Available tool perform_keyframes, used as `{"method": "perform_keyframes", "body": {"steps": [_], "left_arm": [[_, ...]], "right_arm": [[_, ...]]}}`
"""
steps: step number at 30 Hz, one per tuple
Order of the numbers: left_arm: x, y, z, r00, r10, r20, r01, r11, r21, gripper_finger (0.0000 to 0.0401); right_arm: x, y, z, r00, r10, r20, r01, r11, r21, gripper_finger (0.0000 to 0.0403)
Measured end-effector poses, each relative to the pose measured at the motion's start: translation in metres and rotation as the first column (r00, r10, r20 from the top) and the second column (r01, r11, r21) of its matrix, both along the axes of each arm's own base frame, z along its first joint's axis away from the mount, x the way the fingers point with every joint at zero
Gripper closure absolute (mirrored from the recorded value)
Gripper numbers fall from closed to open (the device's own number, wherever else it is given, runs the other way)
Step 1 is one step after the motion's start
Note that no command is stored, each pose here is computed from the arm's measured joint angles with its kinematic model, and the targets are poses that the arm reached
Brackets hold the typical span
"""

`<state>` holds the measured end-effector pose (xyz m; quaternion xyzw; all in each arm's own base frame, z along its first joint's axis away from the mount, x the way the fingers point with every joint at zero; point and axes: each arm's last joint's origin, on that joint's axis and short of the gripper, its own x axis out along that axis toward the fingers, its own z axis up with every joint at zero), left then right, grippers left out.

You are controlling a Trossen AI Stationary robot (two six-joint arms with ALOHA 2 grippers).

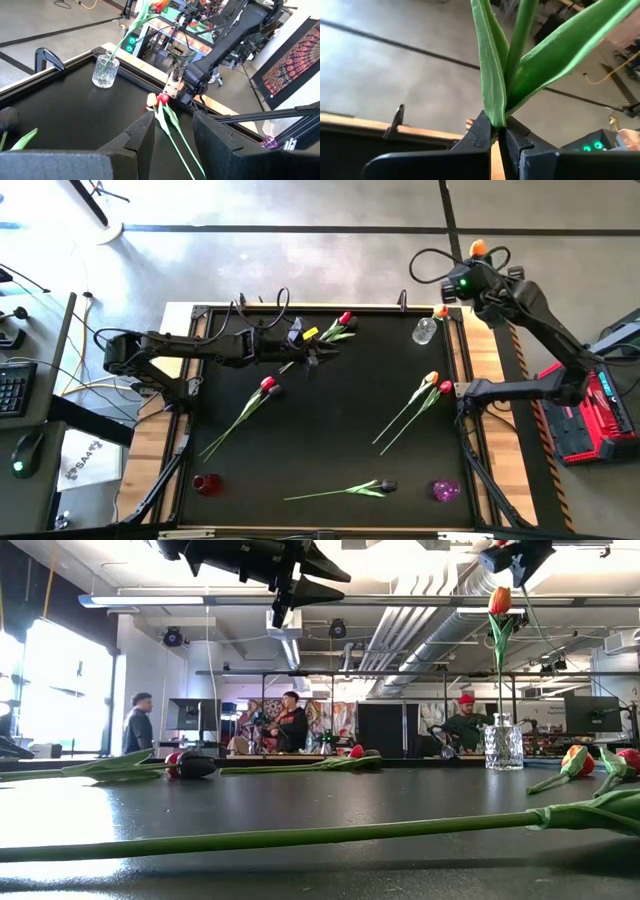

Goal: Sort flowers into vase by color
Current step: Put the left orange tulip into the transparent flower vase

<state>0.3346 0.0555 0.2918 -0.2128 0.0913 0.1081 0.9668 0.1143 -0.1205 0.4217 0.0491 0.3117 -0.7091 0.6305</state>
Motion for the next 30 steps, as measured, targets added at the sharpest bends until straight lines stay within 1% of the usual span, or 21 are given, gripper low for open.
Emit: {"method": "perform_keyframes", "body": {"steps": [4, 6, 9, 14, 20, 26, 30], "left_arm": [[0.000, 0.000, 0.000, 1.000, -0.002, -0.002, 0.002, 1.000, 0.009, 0.0282], [0.000, 0.000, 0.000, 1.000, -0.002, -0.002, 0.002, 1.000, 0.009, 0.0282], [0.000, 0.000, 0.000, 1.000, -0.002, -0.003, 0.002, 1.000, 0.008, 0.0282], [0.000, 0.000, -0.001, 1.000, -0.001, -0.016, 0.001, 1.000, 0.006, 0.0282], [-0.001, 0.001, -0.002, 0.999, 0.039, -0.019, -0.039, 0.999, 0.016, 0.0282], [-0.001, 0.002, -0.002, 0.999, 0.045, -0.019, -0.045, 0.999, 0.017, 0.0282], [-0.001, 0.002, -0.002, 0.999, 0.045, -0.018, -0.045, 0.999, 0.018, 0.0282]], "right_arm": [[0.005, -0.016, -0.012, 1.000, 0.024, 0.007, -0.024, 1.000, 0.009, 0.0403], [0.004, -0.023, -0.022, 1.000, 0.002, -0.005, -0.002, 1.000, 0.023, 0.0403], [0.002, -0.029, -0.032, 0.998, -0.055, -0.036, 0.056, 0.998, 0.006, 0.0403], [0.003, -0.030, -0.035, 0.998, -0.070, -0.007, 0.069, 0.997, -0.042, 0.0403], [0.002, -0.031, -0.044, 0.997, -0.075, -0.012, 0.073, 0.992, -0.099, 0.0403], [0.001, -0.029, -0.046, 0.997, -0.053, 0.048, 0.056, 0.995, -0.081, 0.0403], [0.000, -0.029, -0.049, 0.994, -0.068, 0.089, 0.074, 0.995, -0.064, 0.0403]]}}
